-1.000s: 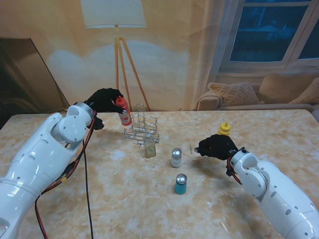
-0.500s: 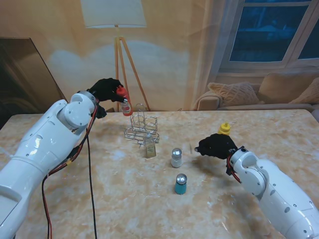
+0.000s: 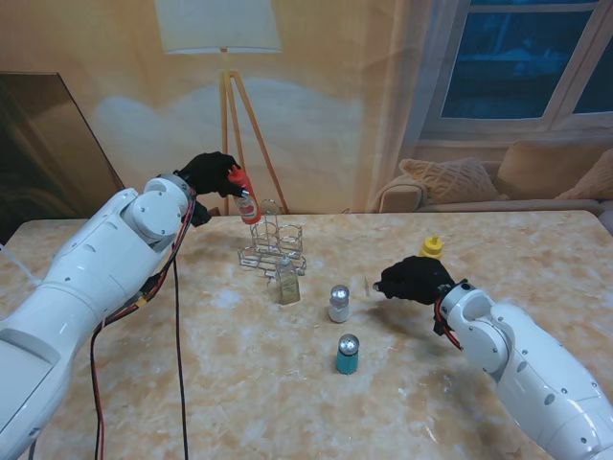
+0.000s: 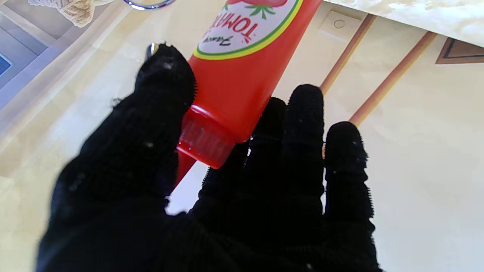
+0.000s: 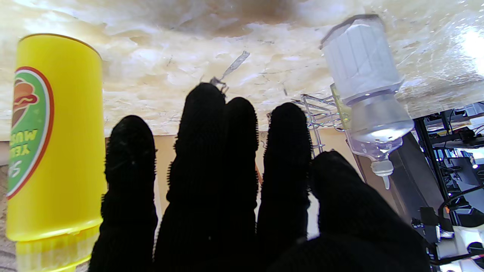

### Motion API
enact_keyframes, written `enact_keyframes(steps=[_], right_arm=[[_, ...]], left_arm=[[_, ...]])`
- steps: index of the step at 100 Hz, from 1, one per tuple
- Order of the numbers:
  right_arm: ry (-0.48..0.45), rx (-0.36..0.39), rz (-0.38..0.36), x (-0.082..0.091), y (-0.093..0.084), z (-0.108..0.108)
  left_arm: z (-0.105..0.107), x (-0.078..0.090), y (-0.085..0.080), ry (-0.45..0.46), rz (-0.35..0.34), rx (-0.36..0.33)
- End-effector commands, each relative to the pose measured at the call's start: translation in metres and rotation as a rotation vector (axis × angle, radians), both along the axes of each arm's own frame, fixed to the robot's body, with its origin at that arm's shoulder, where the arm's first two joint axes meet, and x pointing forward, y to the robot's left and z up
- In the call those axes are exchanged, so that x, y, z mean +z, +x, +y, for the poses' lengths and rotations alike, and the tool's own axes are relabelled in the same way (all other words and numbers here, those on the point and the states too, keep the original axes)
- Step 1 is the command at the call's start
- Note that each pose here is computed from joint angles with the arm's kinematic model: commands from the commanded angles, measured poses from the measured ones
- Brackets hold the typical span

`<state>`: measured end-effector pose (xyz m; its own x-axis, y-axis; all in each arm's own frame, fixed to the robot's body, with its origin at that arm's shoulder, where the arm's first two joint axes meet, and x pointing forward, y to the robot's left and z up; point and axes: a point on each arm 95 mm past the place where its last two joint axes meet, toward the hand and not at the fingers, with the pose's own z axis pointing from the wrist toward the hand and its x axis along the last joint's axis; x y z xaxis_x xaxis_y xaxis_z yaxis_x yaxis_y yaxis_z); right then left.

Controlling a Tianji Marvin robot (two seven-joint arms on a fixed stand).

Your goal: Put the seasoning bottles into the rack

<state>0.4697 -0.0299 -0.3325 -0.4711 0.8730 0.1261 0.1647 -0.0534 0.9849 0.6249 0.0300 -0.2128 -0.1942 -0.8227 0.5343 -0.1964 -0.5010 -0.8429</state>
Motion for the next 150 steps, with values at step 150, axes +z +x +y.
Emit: enact_keyframes(steps=[150], right_arm=[[-0.017, 0.000, 0.037, -0.006, 0.004, 0.004]], left_arm=[[-0.013, -0.042, -0.005, -0.088, 0.030, 0.005]])
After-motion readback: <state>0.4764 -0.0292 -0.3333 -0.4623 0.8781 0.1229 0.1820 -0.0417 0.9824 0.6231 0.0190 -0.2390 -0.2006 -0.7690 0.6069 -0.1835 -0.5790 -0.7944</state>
